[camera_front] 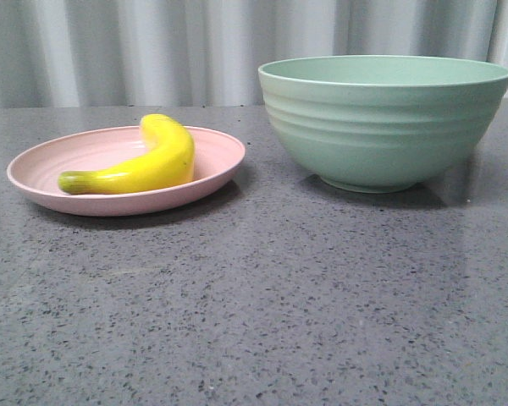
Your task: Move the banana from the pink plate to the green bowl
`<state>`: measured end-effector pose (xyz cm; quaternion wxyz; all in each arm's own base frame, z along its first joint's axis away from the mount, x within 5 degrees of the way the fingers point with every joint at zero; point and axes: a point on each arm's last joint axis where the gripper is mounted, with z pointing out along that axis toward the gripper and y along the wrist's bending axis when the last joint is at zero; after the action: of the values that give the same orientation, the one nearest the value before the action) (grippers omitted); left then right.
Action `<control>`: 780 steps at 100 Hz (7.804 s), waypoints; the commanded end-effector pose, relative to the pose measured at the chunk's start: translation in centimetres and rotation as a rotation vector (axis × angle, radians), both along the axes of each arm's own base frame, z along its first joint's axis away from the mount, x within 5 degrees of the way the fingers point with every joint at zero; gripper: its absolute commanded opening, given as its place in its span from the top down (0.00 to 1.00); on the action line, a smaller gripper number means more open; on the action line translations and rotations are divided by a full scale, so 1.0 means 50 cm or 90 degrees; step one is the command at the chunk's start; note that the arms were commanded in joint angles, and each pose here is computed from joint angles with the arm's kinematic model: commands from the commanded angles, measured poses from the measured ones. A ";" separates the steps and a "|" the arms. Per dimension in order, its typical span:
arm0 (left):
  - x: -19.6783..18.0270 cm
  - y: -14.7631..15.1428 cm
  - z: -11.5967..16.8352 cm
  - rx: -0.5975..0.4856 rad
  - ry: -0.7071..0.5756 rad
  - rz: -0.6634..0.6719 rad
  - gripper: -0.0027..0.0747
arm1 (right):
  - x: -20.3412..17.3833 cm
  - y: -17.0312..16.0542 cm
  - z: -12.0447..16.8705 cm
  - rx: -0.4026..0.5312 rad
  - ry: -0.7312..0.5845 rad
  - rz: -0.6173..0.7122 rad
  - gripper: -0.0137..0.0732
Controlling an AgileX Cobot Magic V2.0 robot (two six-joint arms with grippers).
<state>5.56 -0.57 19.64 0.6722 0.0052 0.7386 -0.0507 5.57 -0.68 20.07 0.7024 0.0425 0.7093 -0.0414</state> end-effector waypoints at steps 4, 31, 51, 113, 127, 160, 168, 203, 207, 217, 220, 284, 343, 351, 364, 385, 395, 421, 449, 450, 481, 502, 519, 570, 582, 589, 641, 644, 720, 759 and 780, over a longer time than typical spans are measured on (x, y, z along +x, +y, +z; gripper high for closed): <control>-0.002 0.003 0.002 -0.015 -0.058 0.010 0.99 | -0.001 0.001 0.002 -0.018 -0.053 0.002 0.93; -0.002 0.003 0.002 -0.016 -0.059 0.010 0.99 | -0.001 0.001 0.000 -0.017 -0.049 0.002 0.93; -0.002 0.003 0.002 -0.016 -0.059 0.010 0.99 | -0.001 0.001 0.000 -0.017 -0.047 0.002 0.93; -0.002 0.003 0.003 -0.016 -0.061 0.010 0.99 | -0.001 0.001 0.000 -0.017 -0.047 0.002 0.93; -0.002 0.003 0.003 -0.016 -0.061 0.010 0.99 | -0.001 0.001 0.000 -0.017 -0.047 0.002 0.93; -0.002 0.003 0.005 -0.023 -0.068 0.011 0.99 | -0.001 0.001 0.002 -0.018 -0.053 0.002 0.93; -0.003 0.003 0.013 -0.060 -0.085 0.013 0.99 | -0.001 0.001 0.005 -0.017 -0.056 0.002 0.93; -0.016 0.002 0.129 -0.043 -0.133 0.003 0.99 | -0.010 0.001 0.105 0.000 -0.030 -0.002 0.93; -0.012 0.001 0.144 -0.041 -0.127 0.003 0.99 | -0.009 0.000 0.120 0.002 -0.021 -0.003 0.93; 0.003 0.001 0.174 -0.037 -0.112 0.003 0.99 | 0.005 -0.001 0.159 0.003 -0.006 -0.003 0.93; 0.008 0.001 0.183 -0.037 -0.109 0.004 0.99 | 0.008 -0.002 0.174 0.004 -0.005 -0.004 0.93; 0.098 0.007 0.248 -0.076 -0.140 0.041 0.40 | 0.121 -0.016 0.228 0.029 0.192 -0.008 0.93; 0.255 -0.117 0.304 -0.061 0.129 -0.168 0.43 | 0.121 -0.016 0.229 0.028 0.187 -0.008 0.93; 0.278 -0.152 0.302 -0.072 0.176 -0.207 0.43 | 0.121 -0.016 0.229 0.028 0.187 -0.008 0.93; 0.319 -0.214 0.293 -0.064 0.258 -0.267 0.43 | 0.121 -0.016 0.229 0.028 0.187 -0.008 0.93; 0.372 -0.298 0.264 -0.024 0.382 -0.334 0.43 | 0.121 -0.016 0.229 0.028 0.187 -0.008 0.93; 0.392 -0.330 0.253 -0.026 0.428 -0.355 0.43 | 0.121 -0.016 0.229 0.028 0.187 -0.008 0.93; 0.416 -0.367 0.228 -0.024 0.488 -0.375 0.43 | 0.121 -0.016 0.229 0.028 0.187 -0.008 0.93; 0.428 -0.377 0.191 -0.012 0.538 -0.374 0.43 | 0.121 -0.016 0.229 0.028 0.187 -0.008 0.93; 0.428 -0.377 0.191 -0.013 0.538 -0.374 0.43 | 0.121 -0.016 0.229 0.028 0.187 -0.008 0.93; 0.428 -0.379 0.185 -0.013 0.551 -0.375 0.43 | 0.122 -0.016 0.230 0.028 0.184 -0.008 0.93; 0.426 -0.379 0.184 -0.013 0.556 -0.377 0.43 | 0.122 -0.016 0.230 0.028 0.183 -0.008 0.93; 0.427 -0.379 0.183 -0.015 0.557 -0.376 0.43 | 0.122 -0.016 0.230 0.028 0.183 -0.008 0.93; 0.440 -0.393 0.164 -0.002 0.607 -0.385 0.47 | 0.122 -0.016 0.230 0.028 0.183 -0.008 0.93; 0.439 -0.393 0.163 -0.001 0.610 -0.386 0.64 | 0.122 -0.016 0.230 0.028 0.183 -0.008 0.93; 0.439 -0.393 0.163 -0.001 0.611 -0.386 0.80 | 0.122 -0.016 0.230 0.028 0.183 -0.008 0.93; 0.431 -0.402 0.249 0.032 0.587 -0.430 0.99 | 0.113 0.011 0.296 0.005 0.205 0.067 0.92; 0.428 -0.404 0.263 0.047 0.576 -0.436 0.99 | 0.113 0.014 0.307 -0.010 0.204 0.078 0.92; 0.198 -0.515 0.412 0.229 0.357 -0.658 0.99 | 0.238 0.144 0.458 0.176 0.310 0.335 0.48; 0.162 -0.538 0.416 0.222 0.346 -0.704 0.99 | 0.316 0.182 0.434 0.287 0.349 0.373 0.48; 0.163 -0.541 0.411 0.224 0.351 -0.704 0.99 | 0.340 0.203 0.412 0.313 0.389 0.395 0.48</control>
<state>14.19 -27.87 37.73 0.2736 0.4952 0.7916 -0.2310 22.30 9.17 39.10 0.3769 -0.0243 0.8740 0.3058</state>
